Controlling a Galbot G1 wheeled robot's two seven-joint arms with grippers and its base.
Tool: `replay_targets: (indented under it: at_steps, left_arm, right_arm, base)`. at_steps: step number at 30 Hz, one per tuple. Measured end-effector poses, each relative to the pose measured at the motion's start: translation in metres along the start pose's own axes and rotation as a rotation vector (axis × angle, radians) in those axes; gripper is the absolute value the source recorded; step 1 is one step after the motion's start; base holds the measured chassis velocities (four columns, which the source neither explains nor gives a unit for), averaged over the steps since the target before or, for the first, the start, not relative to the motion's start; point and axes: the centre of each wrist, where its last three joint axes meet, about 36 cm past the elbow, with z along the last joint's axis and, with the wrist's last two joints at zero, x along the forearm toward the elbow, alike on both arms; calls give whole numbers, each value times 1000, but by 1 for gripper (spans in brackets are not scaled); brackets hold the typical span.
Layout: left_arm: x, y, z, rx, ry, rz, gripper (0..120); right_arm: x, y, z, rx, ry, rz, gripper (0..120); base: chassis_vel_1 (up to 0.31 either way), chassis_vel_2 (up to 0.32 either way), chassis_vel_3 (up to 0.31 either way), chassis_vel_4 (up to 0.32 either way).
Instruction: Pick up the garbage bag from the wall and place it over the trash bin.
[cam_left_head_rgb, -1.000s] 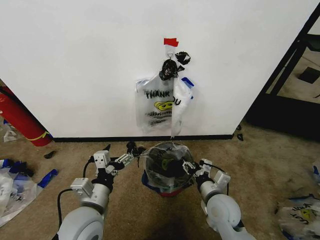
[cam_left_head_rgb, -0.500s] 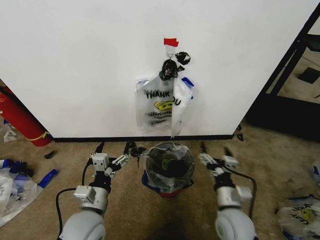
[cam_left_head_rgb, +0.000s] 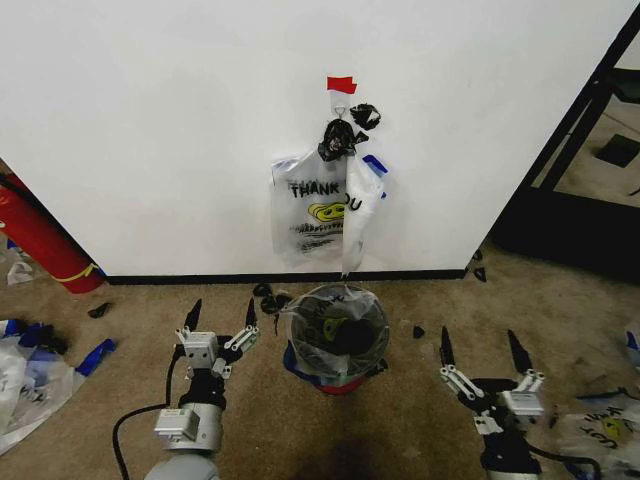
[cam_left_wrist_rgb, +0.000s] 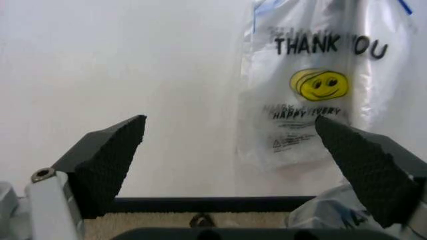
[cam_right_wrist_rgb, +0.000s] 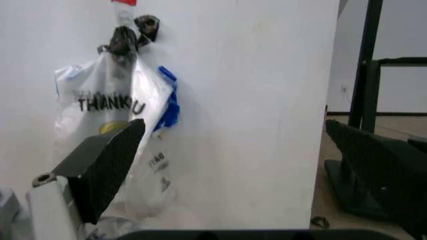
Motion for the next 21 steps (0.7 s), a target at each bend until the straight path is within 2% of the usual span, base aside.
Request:
replay_targets:
  at_steps: [8,21]
  left_arm:
    - [4,-6,-6,-9,-15,2,100]
    - [3,-10,-17,-6,11,-5,100]
  right_arm:
    - [-12,3,-24,4,70,4,100]
    - [-23,8,-28,-19,132,5,100]
  base:
    - [0,0,0,0]
    - [0,0,0,0]
